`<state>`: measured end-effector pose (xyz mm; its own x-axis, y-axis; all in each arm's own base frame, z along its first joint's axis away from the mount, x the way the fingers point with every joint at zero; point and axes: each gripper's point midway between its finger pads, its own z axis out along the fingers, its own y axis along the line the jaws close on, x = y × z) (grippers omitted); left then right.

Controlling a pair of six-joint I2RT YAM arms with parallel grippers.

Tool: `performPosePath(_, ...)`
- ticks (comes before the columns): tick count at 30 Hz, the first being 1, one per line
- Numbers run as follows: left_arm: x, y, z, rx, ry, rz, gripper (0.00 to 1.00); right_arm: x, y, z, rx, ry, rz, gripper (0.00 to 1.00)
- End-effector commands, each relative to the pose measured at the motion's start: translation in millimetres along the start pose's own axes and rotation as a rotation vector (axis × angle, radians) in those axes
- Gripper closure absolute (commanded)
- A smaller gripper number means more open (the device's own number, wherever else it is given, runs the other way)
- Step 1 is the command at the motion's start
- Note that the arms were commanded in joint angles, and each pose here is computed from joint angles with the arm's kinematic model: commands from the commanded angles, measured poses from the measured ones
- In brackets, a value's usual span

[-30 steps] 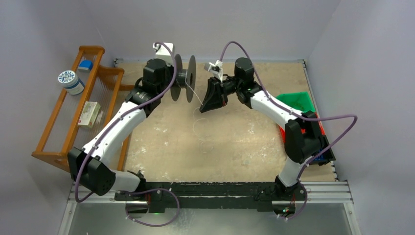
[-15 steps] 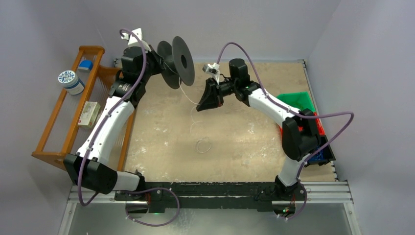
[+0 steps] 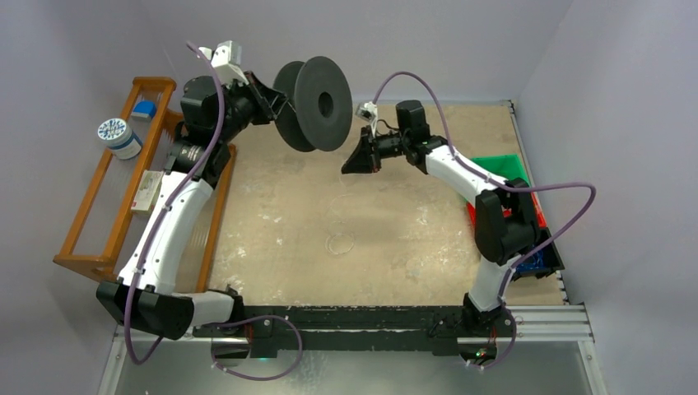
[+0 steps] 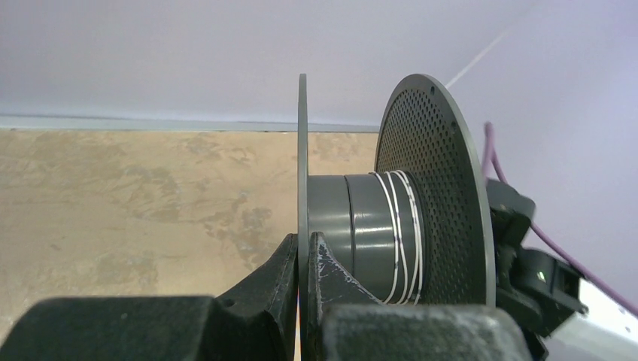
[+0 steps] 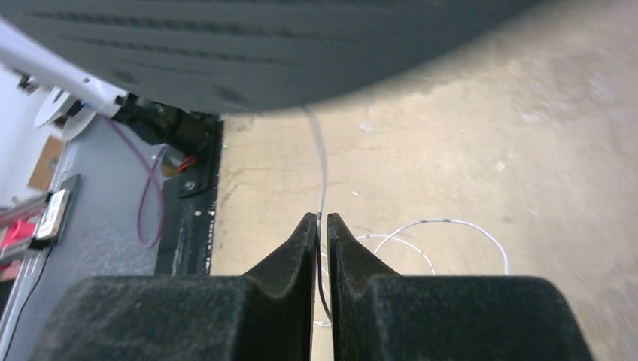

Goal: Wrap the cables
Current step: Wrap the cable around the cable reel.

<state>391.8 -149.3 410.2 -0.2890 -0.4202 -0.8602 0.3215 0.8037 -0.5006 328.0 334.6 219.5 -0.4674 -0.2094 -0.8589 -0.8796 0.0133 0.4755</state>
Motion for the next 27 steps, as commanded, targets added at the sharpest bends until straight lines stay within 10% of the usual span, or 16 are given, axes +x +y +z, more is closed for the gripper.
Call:
performPosePath(1, -39, -51, -31, 0.213, -0.094, 0.111, 1.0, -29, -21, -41, 0.156, -0.11, 0.011, 0.88)
performPosePath(20, 17, -54, -45, 0.423, 0.061, 0.51, 1.0, -55, 4, -80, 0.016, -0.12, 0.0, 0.89)
performPosePath(27, -10, -70, -45, 0.428, -0.016, 0.439, 1.0, -36, 6, -71, -0.002, -0.034, -0.249, 0.62)
